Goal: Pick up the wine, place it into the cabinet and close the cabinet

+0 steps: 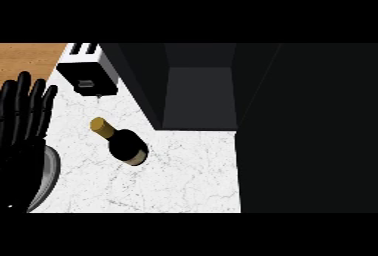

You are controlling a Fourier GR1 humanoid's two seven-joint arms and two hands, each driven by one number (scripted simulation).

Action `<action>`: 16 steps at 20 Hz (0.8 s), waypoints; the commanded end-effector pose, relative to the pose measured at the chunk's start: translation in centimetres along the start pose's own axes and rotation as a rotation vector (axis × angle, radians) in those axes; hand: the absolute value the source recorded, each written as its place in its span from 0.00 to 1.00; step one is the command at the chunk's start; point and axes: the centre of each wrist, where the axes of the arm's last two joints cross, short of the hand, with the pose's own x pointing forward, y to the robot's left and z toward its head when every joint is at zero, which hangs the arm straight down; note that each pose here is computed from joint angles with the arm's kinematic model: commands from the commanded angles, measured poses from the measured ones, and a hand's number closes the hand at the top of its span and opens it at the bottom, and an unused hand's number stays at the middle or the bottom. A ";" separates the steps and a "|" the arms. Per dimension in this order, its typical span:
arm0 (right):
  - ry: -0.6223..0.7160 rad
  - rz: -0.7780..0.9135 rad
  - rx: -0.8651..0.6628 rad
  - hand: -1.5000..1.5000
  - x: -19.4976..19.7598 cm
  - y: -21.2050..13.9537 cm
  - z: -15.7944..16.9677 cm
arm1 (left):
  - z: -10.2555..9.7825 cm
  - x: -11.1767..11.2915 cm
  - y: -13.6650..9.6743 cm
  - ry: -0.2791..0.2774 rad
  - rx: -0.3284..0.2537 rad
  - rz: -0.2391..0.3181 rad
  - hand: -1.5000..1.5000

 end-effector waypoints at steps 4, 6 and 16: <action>-0.011 -0.085 0.079 0.00 0.5 1.0 2.5 | 1.4 -1.0 -1.3 0.012 -0.241 0.121 0.00; -0.008 -0.104 0.113 0.00 1.1 -0.1 2.6 | 1.2 -1.1 -2.6 0.011 -0.379 0.166 0.00; 0.145 -0.201 0.328 0.00 5.2 -0.4 4.9 | 4.8 4.5 -5.0 0.209 -0.393 0.466 0.00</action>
